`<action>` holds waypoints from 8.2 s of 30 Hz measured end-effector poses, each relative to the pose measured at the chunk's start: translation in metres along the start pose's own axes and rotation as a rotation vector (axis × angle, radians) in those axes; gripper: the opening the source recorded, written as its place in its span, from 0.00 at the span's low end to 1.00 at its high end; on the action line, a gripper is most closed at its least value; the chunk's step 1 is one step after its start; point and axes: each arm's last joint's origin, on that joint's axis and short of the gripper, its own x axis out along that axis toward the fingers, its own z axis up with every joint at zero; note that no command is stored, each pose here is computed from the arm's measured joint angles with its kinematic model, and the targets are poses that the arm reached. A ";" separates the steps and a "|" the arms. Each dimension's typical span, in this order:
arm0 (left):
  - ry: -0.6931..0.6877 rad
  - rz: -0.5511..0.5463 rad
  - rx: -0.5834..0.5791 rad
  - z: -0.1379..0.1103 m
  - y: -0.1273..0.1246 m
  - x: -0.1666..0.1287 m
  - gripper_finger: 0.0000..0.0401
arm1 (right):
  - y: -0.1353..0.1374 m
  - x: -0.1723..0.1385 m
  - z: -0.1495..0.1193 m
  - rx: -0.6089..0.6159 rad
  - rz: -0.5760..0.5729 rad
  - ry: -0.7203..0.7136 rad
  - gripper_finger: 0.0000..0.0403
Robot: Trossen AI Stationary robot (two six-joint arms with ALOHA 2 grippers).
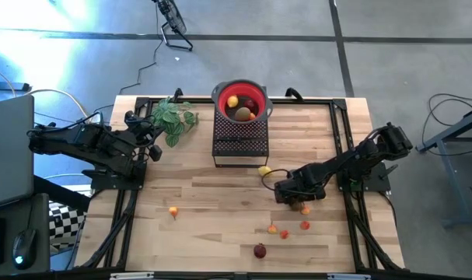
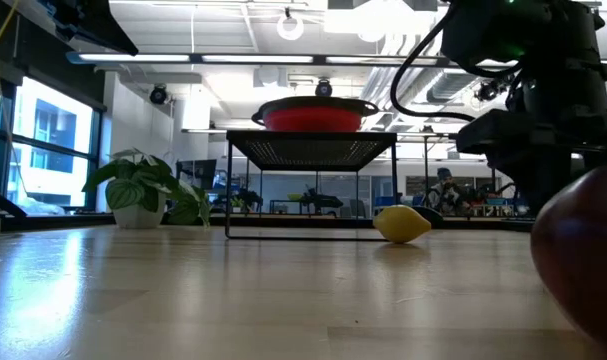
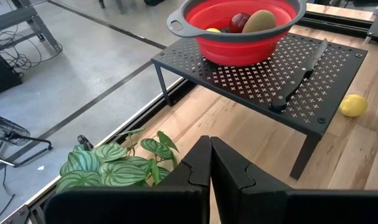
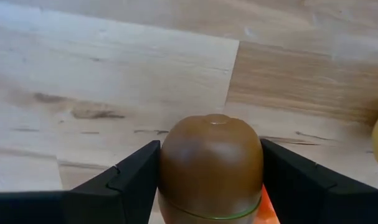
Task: Pick & Place Fruit
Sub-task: Put the kiwi into the red strainer bowl, then put the left lemon into the red strainer bowl
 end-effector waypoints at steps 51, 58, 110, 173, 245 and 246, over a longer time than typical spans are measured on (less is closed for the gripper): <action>0.002 -0.003 0.000 0.000 0.000 0.000 0.00 | 0.094 -0.074 0.034 -0.423 1.255 -0.114 0.60; 0.002 -0.003 0.000 0.000 0.000 0.000 0.00 | 0.098 -0.095 0.039 -0.447 1.456 -0.208 0.60; 0.041 0.015 0.047 -0.005 0.002 0.000 0.00 | 0.126 -0.217 0.193 -0.474 0.552 -1.189 0.59; 0.045 0.018 0.028 -0.006 0.003 0.000 0.00 | 0.124 -0.239 0.156 -0.694 0.383 -1.385 0.65; 0.046 0.018 0.029 -0.006 0.003 0.000 0.00 | 0.047 -0.181 -0.056 -0.851 0.231 -0.444 0.65; 0.045 0.017 0.028 -0.006 0.003 0.000 0.00 | 0.050 -0.177 -0.056 -0.852 0.214 -0.442 0.65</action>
